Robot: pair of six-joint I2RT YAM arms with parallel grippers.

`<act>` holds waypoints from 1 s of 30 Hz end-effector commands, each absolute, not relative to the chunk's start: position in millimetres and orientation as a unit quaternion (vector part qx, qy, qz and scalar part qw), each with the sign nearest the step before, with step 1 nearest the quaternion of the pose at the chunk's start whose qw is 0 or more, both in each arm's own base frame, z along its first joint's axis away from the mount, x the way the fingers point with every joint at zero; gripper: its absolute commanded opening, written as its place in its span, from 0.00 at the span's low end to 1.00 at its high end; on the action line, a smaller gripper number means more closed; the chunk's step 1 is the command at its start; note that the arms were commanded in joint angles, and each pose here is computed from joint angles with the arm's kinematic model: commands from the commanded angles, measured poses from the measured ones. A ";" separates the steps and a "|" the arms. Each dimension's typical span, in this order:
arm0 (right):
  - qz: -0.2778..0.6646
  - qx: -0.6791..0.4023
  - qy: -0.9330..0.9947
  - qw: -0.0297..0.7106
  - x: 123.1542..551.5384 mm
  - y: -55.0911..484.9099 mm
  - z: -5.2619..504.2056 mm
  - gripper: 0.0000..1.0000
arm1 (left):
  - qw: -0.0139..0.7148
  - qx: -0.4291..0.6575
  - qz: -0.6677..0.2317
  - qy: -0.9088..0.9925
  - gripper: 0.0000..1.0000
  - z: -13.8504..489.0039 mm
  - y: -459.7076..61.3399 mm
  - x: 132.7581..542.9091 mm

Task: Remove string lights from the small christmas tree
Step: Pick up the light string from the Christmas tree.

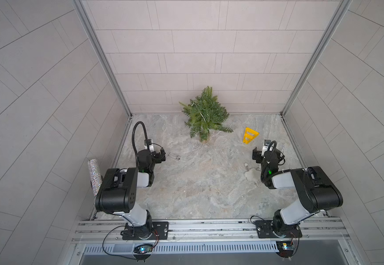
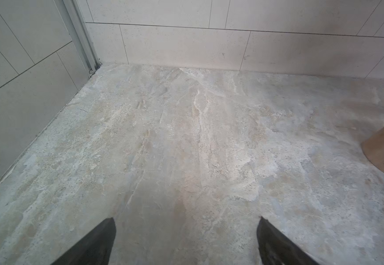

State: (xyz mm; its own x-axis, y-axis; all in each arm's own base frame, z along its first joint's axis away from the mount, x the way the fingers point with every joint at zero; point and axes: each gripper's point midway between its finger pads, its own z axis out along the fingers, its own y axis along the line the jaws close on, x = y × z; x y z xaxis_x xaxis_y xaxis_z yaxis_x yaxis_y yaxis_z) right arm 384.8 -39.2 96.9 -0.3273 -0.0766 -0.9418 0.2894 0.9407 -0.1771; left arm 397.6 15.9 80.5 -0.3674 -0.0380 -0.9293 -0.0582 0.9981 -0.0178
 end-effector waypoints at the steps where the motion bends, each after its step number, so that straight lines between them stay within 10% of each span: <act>1: -0.160 0.063 0.800 0.575 386.6 -39.1 96.0 1.00 | 0.570 -0.024 0.016 0.821 1.00 86.0 14.7 400.5; 25: -0.159 0.062 0.800 0.576 386.7 -39.2 96.3 1.00 | 0.568 -0.026 0.013 0.823 1.00 85.1 16.2 401.8; 30: -0.167 0.059 0.787 0.591 380.1 -35.1 102.2 0.98 | 0.572 -0.019 0.011 0.820 0.86 96.6 13.5 400.6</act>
